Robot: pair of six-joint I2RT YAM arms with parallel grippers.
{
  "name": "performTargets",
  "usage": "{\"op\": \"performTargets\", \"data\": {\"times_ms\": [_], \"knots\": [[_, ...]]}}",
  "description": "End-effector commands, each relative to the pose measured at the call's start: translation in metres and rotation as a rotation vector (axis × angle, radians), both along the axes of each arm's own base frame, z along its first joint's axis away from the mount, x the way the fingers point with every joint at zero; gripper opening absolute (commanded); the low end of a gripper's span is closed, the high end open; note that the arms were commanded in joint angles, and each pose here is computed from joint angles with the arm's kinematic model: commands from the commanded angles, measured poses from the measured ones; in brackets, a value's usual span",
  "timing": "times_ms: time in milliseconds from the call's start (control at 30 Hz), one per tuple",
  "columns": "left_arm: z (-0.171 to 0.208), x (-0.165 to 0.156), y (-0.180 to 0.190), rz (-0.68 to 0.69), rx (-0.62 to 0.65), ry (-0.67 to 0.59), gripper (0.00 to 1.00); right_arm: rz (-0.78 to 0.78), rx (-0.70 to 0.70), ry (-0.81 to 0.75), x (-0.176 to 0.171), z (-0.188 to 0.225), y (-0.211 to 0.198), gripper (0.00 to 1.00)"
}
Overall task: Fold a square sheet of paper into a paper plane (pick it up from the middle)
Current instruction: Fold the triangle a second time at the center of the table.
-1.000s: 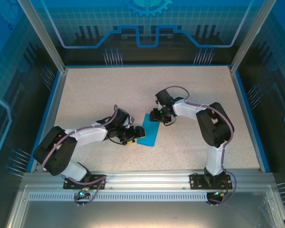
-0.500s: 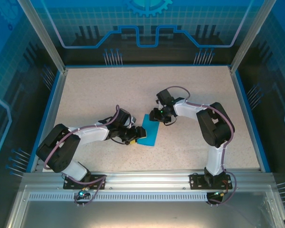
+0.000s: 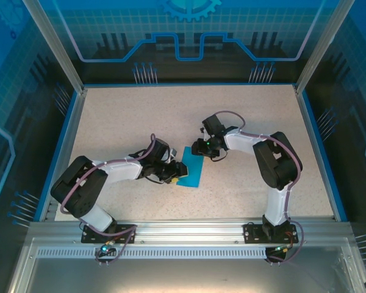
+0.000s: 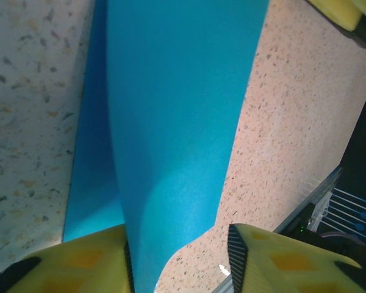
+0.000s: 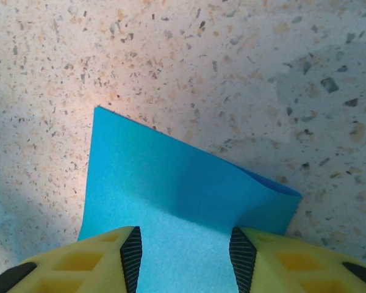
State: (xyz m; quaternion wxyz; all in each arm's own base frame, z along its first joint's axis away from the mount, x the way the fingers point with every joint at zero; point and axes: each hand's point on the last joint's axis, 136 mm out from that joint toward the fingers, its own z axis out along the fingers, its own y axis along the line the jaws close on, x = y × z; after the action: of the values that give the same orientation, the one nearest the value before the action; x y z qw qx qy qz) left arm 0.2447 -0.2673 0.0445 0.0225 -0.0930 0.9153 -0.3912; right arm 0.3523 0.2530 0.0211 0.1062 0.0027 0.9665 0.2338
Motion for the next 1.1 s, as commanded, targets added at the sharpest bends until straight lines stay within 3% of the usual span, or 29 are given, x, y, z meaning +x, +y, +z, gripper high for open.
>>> {"op": "performTargets", "data": {"times_ms": [0,100,233,733,1067], "knots": [[0.005,0.005,-0.005,-0.002,-0.005,-0.015,0.39,0.054,0.067,0.006,-0.011,0.010,0.004,0.45],[-0.001,0.003,0.000,0.008,0.024,-0.005,0.33,0.112,0.182,-0.027,-0.020,0.039,0.020,0.43],[-0.003,0.003,0.001,0.012,0.025,-0.003,0.31,0.134,0.192,-0.042,-0.038,0.049,0.023,0.42],[0.010,0.005,-0.007,-0.008,-0.031,-0.024,0.31,0.122,0.081,0.085,-0.059,-0.003,0.016,0.23],[0.030,0.011,-0.025,-0.032,-0.145,-0.052,0.33,0.109,0.067,0.125,-0.063,-0.020,0.013,0.23]]}}
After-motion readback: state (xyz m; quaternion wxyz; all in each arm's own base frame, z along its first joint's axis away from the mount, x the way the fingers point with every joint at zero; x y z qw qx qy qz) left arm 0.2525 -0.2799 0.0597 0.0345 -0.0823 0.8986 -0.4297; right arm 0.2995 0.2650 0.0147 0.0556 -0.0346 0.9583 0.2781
